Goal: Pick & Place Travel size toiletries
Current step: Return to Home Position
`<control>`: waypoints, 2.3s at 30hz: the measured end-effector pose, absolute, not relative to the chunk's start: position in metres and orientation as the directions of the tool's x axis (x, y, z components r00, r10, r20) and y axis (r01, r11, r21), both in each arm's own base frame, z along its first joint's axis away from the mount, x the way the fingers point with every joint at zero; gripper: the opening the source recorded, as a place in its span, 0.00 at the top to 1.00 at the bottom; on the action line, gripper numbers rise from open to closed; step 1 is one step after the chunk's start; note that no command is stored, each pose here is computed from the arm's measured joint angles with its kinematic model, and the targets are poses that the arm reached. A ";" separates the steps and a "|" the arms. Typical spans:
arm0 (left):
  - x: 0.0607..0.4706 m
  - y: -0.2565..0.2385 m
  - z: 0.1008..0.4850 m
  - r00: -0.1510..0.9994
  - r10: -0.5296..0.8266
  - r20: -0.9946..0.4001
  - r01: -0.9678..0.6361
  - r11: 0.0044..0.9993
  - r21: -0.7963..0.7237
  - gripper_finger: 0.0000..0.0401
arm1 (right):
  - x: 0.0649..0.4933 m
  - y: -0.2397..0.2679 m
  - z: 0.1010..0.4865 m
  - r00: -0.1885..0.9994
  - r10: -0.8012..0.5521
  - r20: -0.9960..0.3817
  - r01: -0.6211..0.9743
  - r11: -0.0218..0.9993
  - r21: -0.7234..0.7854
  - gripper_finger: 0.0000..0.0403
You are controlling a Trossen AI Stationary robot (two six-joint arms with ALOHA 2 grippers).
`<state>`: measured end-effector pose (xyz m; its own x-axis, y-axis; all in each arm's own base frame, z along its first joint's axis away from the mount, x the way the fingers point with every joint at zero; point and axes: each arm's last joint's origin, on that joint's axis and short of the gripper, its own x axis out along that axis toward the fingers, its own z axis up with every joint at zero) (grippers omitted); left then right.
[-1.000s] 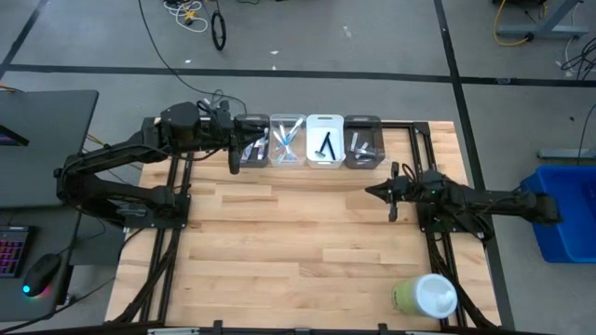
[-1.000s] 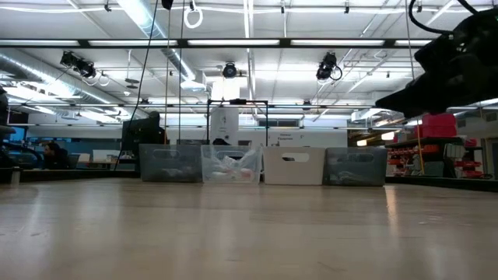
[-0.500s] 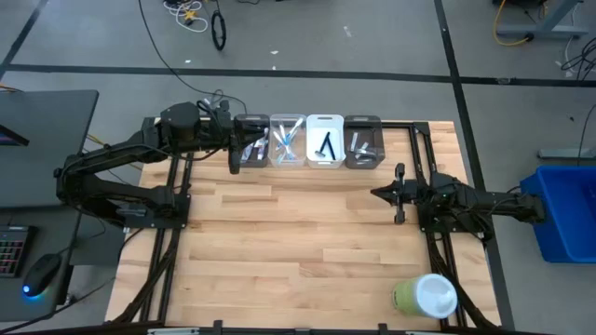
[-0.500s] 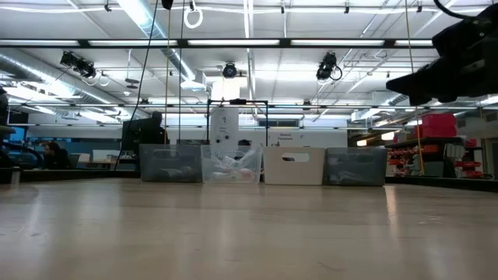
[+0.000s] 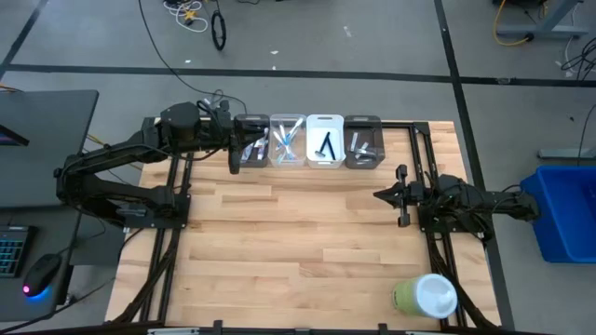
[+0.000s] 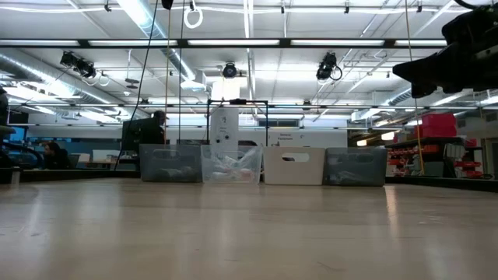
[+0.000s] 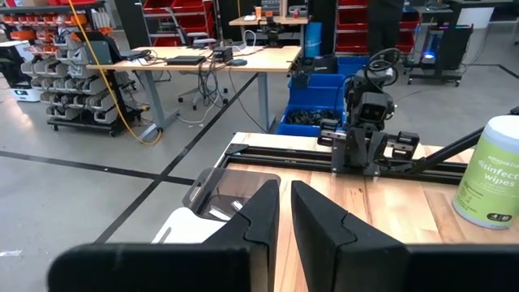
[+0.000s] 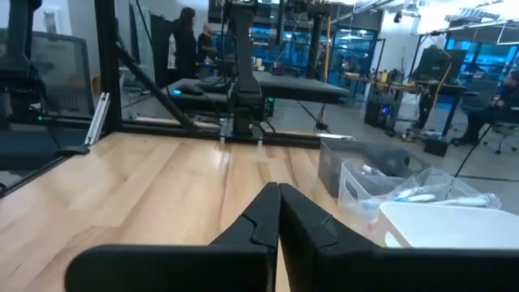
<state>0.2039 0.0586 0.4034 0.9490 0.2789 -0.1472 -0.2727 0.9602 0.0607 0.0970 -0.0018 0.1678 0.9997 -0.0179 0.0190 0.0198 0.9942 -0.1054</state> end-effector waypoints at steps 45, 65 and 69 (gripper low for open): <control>0.205 0.058 0.411 0.959 0.275 -0.068 -0.275 0.961 0.006 0.89 | 0.098 -0.002 0.167 1.000 -0.017 0.007 0.018 0.994 -0.106 0.97; 0.144 0.013 0.333 0.960 0.068 0.273 -0.097 0.991 0.096 0.89 | 0.098 -0.002 0.167 1.000 -0.017 0.007 0.018 0.994 -0.106 0.97; 0.141 0.013 0.306 0.955 0.068 0.287 -0.098 0.991 0.093 0.89 | 0.098 -0.002 0.167 1.000 -0.017 0.007 0.018 0.994 -0.106 0.97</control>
<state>0.1406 0.0126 0.3058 0.9554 0.0681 0.2873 -0.0985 0.9908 0.0926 0.0978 -0.0018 0.1669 0.9998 -0.0174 0.0074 0.0180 0.9942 -0.1057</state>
